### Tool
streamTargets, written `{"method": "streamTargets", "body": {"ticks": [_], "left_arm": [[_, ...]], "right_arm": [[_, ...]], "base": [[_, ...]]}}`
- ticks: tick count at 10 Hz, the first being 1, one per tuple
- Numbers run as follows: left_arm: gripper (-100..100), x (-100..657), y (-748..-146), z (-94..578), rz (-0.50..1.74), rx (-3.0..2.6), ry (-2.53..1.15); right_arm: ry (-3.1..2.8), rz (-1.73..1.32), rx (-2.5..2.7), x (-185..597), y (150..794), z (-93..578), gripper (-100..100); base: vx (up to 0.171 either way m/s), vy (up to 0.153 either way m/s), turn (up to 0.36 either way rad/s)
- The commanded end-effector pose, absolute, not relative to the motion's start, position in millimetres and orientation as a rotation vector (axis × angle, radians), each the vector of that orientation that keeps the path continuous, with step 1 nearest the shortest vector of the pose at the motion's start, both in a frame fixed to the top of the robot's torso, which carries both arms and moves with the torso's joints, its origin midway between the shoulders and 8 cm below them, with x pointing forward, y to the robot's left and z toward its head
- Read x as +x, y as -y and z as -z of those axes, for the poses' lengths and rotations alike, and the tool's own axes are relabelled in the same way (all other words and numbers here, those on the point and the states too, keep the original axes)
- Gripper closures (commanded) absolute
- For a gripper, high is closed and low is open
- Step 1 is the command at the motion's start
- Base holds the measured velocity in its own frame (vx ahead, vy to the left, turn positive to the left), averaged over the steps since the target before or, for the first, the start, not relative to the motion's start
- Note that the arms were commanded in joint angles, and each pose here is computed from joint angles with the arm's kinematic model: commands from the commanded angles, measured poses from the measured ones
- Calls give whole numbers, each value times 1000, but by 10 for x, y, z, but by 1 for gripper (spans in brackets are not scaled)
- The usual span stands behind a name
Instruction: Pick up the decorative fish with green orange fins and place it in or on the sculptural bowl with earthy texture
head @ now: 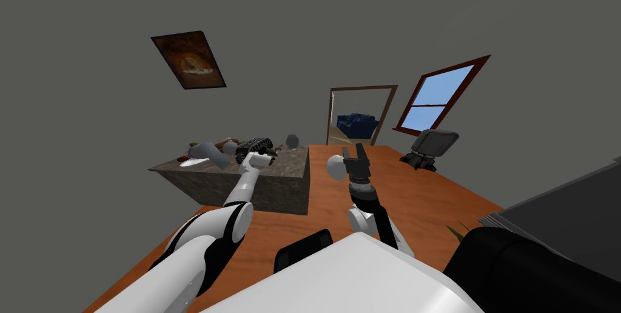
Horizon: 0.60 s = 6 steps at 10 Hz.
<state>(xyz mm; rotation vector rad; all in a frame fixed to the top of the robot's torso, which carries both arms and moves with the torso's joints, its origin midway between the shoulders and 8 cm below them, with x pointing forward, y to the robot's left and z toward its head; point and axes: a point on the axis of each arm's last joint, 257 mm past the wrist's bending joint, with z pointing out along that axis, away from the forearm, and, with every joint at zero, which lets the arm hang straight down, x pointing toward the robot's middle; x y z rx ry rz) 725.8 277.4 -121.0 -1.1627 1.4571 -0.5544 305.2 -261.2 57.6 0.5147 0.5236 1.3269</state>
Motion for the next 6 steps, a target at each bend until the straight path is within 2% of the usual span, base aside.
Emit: {"method": "streamTargets", "body": {"ticks": [1,3,6], "left_arm": [[100,7267,-2583,1259,627,-1186,-1452],[100,7255,-2364,1362,677,-1206,-1465],[100,7225,-2126,1493,718,-1225,-1487]], "right_arm": [[-524,-1327,515,3052,2612,-576,0],[-524,-1327,515,3052,2612,-575,0],[-523,-1327,515,3052,2611,-576,0]], "base": [[122,204,17],[120,143,11],[36,51,-1]]}}
